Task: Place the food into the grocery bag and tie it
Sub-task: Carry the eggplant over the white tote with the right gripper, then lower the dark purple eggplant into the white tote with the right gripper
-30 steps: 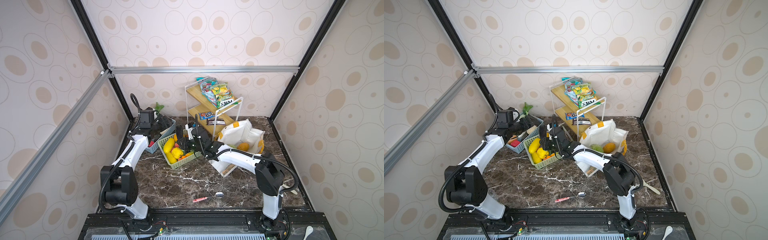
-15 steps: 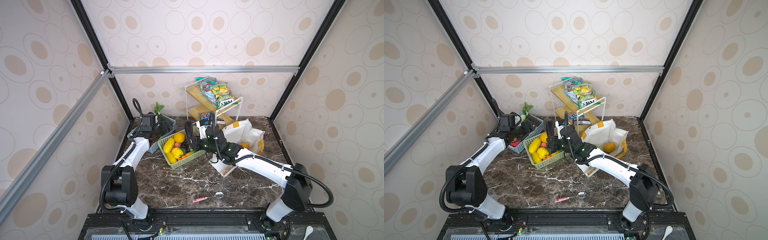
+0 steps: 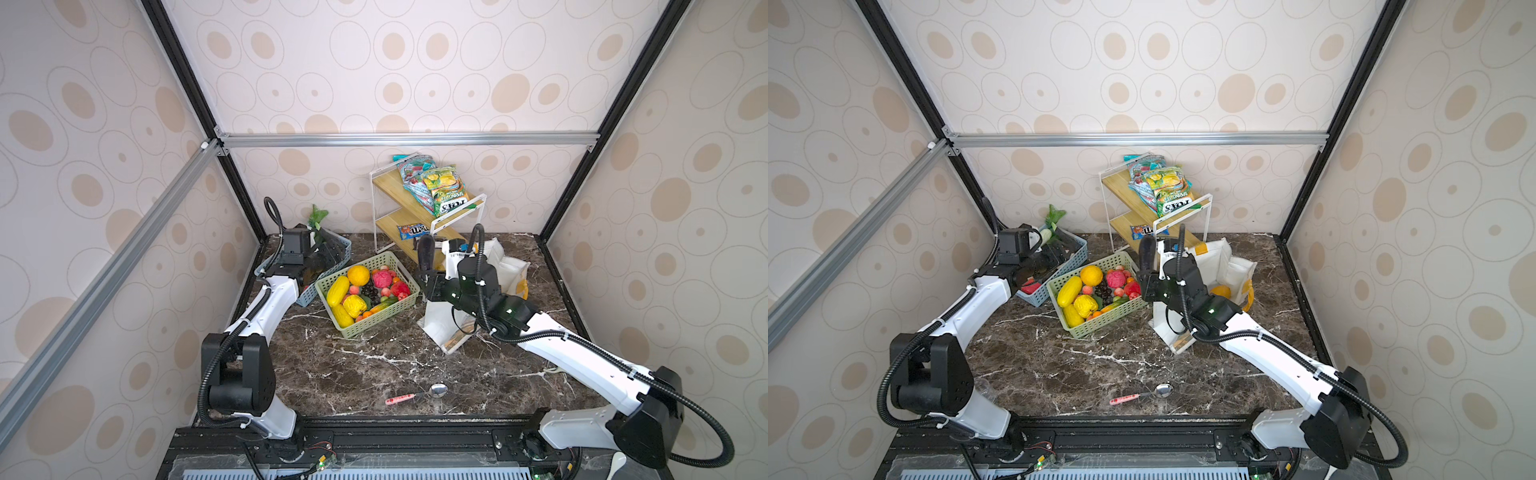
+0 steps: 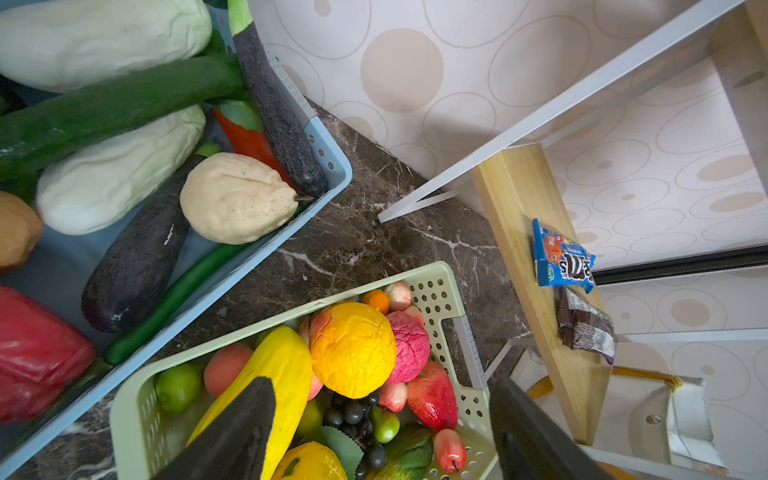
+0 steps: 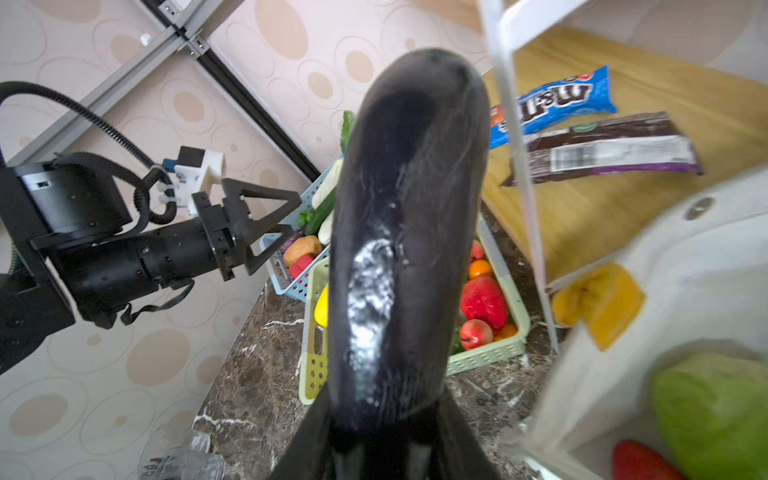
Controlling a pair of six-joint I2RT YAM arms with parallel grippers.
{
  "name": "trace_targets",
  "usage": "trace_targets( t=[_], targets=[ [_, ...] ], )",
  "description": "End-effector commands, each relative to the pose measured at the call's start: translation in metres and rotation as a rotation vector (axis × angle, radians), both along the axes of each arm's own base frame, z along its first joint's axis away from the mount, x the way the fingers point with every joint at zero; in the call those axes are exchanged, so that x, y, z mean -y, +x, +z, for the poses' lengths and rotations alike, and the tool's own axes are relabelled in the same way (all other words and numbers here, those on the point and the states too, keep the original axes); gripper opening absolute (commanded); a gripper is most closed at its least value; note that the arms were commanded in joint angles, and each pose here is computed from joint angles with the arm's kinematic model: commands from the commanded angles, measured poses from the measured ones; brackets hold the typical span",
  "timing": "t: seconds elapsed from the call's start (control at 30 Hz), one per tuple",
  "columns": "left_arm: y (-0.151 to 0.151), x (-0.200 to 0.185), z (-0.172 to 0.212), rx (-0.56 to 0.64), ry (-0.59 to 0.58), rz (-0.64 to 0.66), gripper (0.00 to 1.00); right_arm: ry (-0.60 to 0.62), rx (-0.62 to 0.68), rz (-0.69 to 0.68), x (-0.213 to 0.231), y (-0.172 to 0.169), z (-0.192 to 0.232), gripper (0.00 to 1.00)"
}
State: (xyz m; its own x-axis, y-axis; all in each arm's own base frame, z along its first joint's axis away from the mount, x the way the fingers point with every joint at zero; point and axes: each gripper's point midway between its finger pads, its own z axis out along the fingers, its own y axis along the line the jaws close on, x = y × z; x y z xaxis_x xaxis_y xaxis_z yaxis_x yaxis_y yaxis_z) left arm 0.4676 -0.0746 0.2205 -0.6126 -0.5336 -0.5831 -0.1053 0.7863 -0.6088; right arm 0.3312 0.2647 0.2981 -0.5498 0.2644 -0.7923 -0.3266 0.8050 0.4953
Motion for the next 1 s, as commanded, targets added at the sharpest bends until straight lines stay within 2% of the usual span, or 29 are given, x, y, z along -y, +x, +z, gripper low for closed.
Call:
trace_targets(
  t=[0.0, 0.3, 0.7, 0.97],
  targets=[
    [0.005, 0.0, 0.015, 0.041, -0.01, 0.008, 0.81, -0.016, -0.036, -0.076, 0.027, 0.005, -0.015, 0.33],
    [0.005, 0.002, 0.014, 0.038, -0.02, 0.006, 0.82, -0.026, -0.12, -0.174, 0.066, 0.028, -0.049, 0.33],
    [0.005, 0.001, 0.015, 0.04, -0.014, 0.011, 0.82, -0.087, -0.203, -0.202, 0.07, 0.044, -0.086, 0.33],
    [0.004, 0.0, 0.016, 0.04, -0.008, 0.012, 0.82, -0.106, -0.217, -0.258, 0.084, 0.045, -0.091, 0.33]
  ],
)
